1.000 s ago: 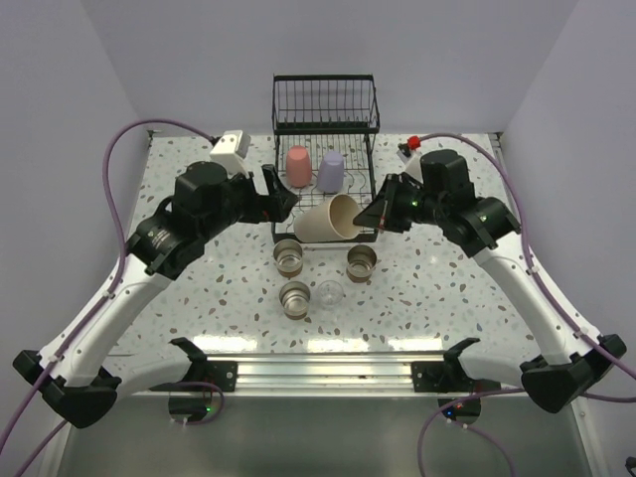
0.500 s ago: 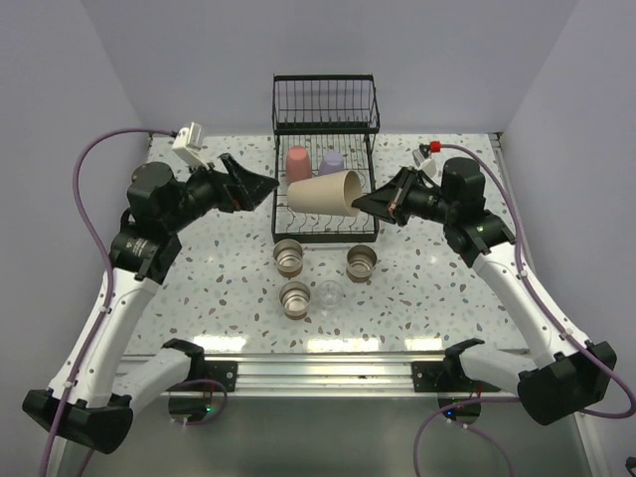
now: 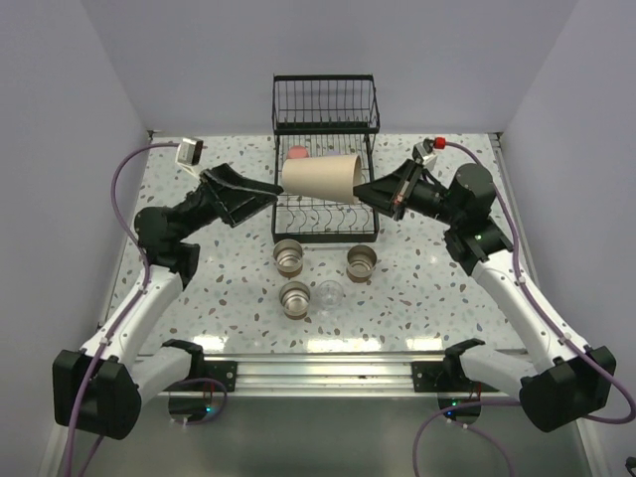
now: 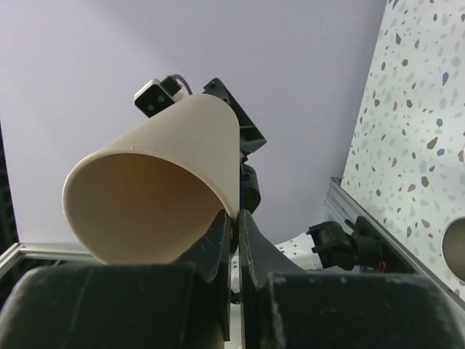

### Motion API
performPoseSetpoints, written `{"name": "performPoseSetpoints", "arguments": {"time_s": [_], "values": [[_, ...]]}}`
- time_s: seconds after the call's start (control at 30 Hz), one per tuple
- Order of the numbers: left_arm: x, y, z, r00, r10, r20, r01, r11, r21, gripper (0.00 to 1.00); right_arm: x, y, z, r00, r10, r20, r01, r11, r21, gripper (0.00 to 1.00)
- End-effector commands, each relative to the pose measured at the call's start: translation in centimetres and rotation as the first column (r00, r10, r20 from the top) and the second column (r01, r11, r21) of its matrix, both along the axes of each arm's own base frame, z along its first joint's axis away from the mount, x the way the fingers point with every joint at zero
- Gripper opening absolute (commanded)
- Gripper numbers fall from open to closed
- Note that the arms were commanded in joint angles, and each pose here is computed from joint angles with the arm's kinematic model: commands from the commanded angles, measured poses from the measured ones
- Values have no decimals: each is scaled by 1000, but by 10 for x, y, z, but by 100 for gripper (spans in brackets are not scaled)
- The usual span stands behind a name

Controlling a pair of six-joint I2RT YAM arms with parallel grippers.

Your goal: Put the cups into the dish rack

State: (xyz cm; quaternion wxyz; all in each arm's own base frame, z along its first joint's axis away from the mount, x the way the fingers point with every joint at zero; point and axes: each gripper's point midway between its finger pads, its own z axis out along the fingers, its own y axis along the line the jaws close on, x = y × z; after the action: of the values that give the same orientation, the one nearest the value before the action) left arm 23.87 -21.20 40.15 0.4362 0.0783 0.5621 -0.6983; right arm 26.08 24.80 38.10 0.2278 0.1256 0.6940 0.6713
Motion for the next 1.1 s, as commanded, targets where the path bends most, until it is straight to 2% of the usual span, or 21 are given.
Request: {"name": "performPoseSetpoints", "arguments": {"time_s": [0.0,0.33,0.9,1.07], "values": [[-34,4,35,982,-84,171,97,993,-68,100,-11,-2,22,998,24,58,-28,997,68,0],[-14,0,27,992,-35,119,36,999,-1,100,-12,3,43,994,48,99,-57,994,90,0],[-5,-24,36,990,-70,124,75,996,-42,100,-32,28,35,986,134,103,-139,989,44,0],[-6,-22,39,989,-62,133,69,996,-49,96,-33,27,32,987,128,98,-132,990,40,0]]}}
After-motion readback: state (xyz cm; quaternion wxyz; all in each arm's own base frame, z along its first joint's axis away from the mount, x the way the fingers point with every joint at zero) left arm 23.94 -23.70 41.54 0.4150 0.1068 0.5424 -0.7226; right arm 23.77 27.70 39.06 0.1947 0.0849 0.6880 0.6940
